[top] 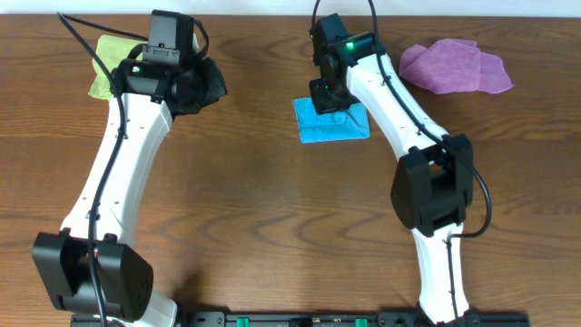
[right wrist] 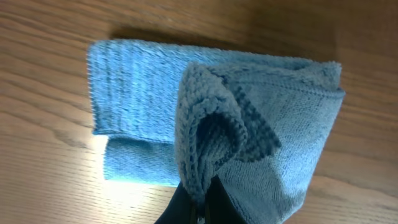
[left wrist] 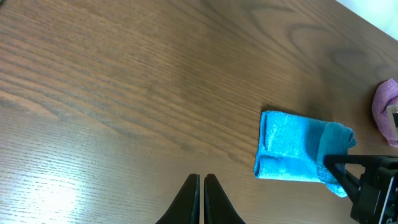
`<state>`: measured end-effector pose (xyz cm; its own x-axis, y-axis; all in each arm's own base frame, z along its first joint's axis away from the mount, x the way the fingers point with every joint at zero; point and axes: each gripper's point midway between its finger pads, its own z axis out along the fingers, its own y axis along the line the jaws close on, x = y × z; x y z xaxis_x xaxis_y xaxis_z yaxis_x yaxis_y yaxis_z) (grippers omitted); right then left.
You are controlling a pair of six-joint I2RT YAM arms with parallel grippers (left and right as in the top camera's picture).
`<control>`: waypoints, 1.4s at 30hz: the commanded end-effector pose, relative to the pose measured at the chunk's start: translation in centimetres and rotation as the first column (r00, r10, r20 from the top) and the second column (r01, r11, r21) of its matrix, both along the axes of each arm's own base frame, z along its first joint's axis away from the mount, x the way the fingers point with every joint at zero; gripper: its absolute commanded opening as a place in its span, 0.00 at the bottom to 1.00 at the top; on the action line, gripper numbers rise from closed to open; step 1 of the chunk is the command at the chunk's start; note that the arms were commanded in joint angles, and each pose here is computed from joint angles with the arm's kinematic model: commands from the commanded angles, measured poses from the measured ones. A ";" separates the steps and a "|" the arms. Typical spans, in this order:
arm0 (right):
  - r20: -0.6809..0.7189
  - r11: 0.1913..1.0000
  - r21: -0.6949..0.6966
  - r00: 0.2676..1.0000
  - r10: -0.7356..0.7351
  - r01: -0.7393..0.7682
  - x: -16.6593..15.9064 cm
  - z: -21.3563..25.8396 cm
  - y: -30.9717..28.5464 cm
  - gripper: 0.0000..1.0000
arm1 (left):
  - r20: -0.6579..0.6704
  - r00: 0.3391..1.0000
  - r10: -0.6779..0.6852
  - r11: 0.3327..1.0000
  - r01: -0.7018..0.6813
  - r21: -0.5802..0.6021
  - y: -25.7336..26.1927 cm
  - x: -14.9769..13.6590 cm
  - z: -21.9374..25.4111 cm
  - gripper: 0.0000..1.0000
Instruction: Fold the cloth
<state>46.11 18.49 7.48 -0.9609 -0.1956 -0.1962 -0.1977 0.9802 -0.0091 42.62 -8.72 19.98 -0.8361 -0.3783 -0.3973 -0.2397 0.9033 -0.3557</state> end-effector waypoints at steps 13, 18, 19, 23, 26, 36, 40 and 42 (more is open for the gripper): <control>-0.095 0.975 0.208 0.991 0.093 -0.072 -2.3 -1.7 5.8 0.23 | 0.020 1.000 -0.016 1.000 0.016 0.008 0.1 -0.1 0.7 0.07; -0.102 0.904 0.407 0.977 0.189 -0.132 -3.5 -0.1 10.6 0.56 | 0.025 1.000 -0.014 1.000 0.013 0.012 0.2 0.0 0.8 0.09; -0.096 0.906 0.401 0.977 0.190 -0.136 -3.3 0.1 10.2 0.58 | 0.022 1.000 -0.012 1.000 0.012 0.015 0.2 -0.1 0.7 0.09; -0.060 0.938 0.339 0.993 0.100 -0.073 -1.0 1.9 5.9 0.12 | 0.017 0.999 -0.027 0.999 0.027 0.024 0.2 -0.2 0.5 0.14; -0.031 0.971 0.230 0.998 -0.061 0.067 1.0 3.3 0.0 0.01 | 0.003 0.999 -0.034 0.999 0.034 0.019 0.0 -0.2 -0.3 0.35; -0.113 0.950 0.074 0.949 -0.295 0.304 0.7 -0.2 -11.1 0.02 | -0.016 0.973 -0.229 0.963 0.224 -0.152 -7.6 2.7 -6.5 0.96; -0.096 0.948 0.079 0.949 -0.299 0.307 1.1 -2.5 -11.2 0.02 | -0.027 0.953 -0.300 0.937 0.290 -0.194 -11.1 3.4 -10.1 0.96; -0.084 0.949 0.086 0.952 -0.295 0.302 1.3 -3.5 -11.0 0.01 | -0.044 0.949 -0.313 0.933 0.298 -0.202 -12.3 3.3 -11.6 0.95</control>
<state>47.52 7.42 3.79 -0.9882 0.1098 -0.1071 0.0990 0.9900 0.1009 46.83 -18.94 10.15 -0.9257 -0.2015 -0.3202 -0.0194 0.8705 -0.4919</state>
